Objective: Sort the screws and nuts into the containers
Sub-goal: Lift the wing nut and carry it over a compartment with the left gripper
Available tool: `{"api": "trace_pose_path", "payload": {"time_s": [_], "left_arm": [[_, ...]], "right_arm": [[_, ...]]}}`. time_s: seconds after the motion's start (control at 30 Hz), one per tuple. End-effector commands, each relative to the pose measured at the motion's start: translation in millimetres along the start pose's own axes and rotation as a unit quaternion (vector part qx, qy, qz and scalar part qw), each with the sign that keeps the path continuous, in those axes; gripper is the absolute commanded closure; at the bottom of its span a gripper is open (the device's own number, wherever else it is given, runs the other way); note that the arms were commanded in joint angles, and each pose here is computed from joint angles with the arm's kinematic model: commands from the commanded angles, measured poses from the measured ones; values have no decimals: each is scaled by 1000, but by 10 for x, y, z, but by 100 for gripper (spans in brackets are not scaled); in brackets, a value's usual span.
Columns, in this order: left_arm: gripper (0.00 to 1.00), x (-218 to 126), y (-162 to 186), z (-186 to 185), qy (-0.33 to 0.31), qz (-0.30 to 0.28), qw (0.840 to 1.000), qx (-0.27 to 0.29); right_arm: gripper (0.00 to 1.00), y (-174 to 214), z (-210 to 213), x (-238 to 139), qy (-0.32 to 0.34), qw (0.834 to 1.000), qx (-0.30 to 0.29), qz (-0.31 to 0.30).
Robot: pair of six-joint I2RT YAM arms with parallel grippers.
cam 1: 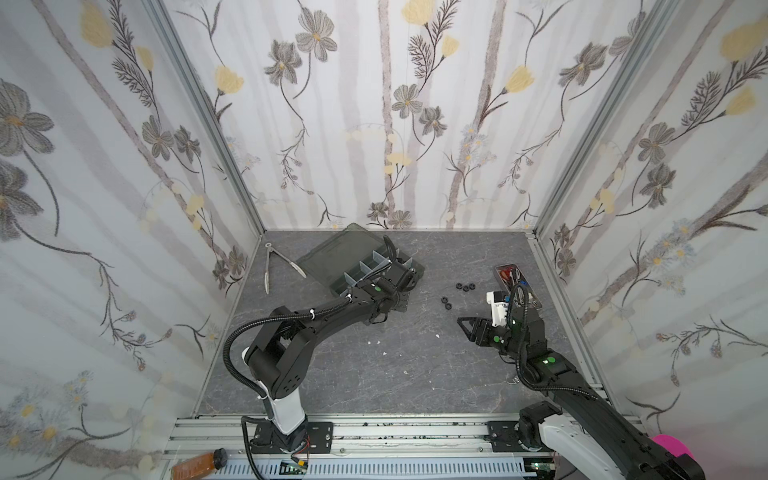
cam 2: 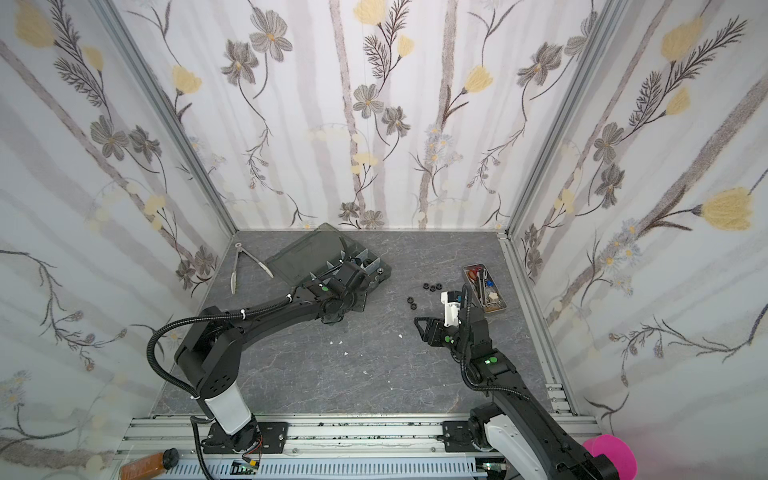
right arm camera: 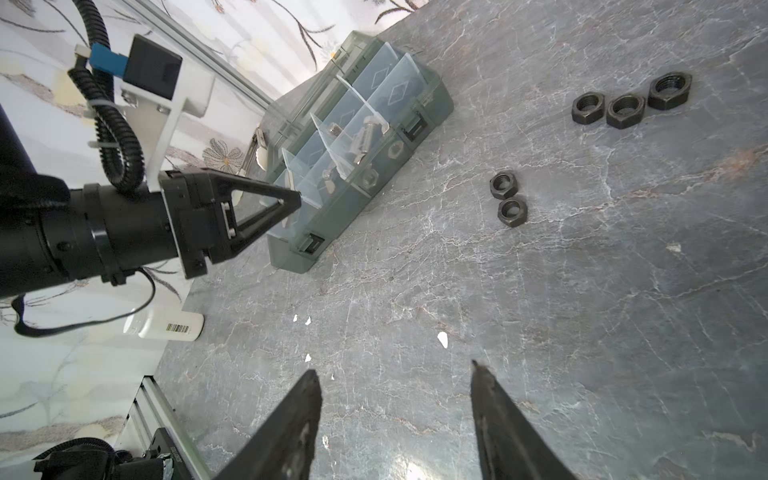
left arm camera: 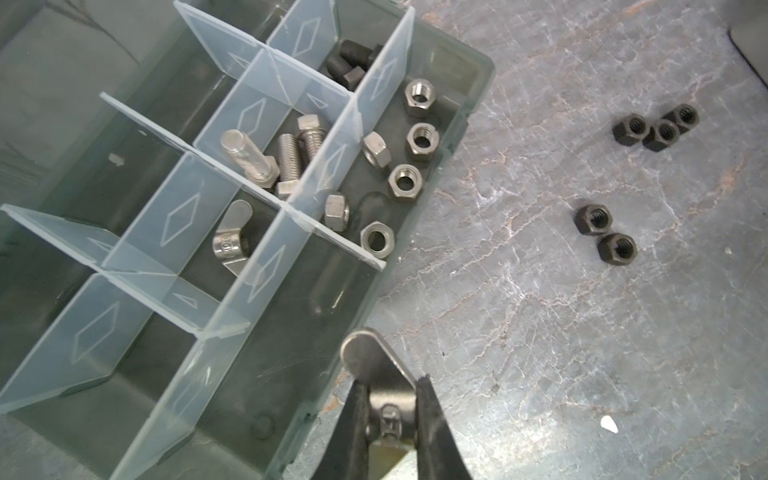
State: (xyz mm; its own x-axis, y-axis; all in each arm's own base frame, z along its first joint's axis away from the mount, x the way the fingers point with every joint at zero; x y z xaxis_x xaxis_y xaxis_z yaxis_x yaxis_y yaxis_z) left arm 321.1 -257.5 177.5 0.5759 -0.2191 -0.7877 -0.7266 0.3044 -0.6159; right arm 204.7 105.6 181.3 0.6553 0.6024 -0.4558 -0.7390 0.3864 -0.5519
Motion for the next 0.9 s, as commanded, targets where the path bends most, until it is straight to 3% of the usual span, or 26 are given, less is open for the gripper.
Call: {"api": "trace_pose_path", "payload": {"time_s": [0.0, 0.37, 0.87], "left_arm": [[84, -9, -79, 138, -1, -1, 1000, -12], [84, 188, -305, 607, -19, 11, 998, -56], [84, 495, -296, 817, -33, 42, 996, -70]], "right_arm": [[41, -27, 42, 25, -22, 1000, -12, -6], [41, -15, 21, 108, -28, 1000, -10, 8], [40, 21, -32, 187, -23, 999, -7, 25]]}}
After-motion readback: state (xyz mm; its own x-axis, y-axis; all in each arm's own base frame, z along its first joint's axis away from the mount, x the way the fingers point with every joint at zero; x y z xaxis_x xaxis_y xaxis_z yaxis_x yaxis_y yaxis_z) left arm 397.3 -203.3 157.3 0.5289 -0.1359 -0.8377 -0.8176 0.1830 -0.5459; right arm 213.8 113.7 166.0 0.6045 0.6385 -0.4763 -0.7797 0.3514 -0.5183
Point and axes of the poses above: each gripper's point midway between its finger pads, its own x axis out along the fingers, its own z axis along the line the jaws close on, y = z × x, the point moved 8 cm from there along -x, back along the fingers, and after that the axes turned 9 degrees about x, right-handed, at the moved point
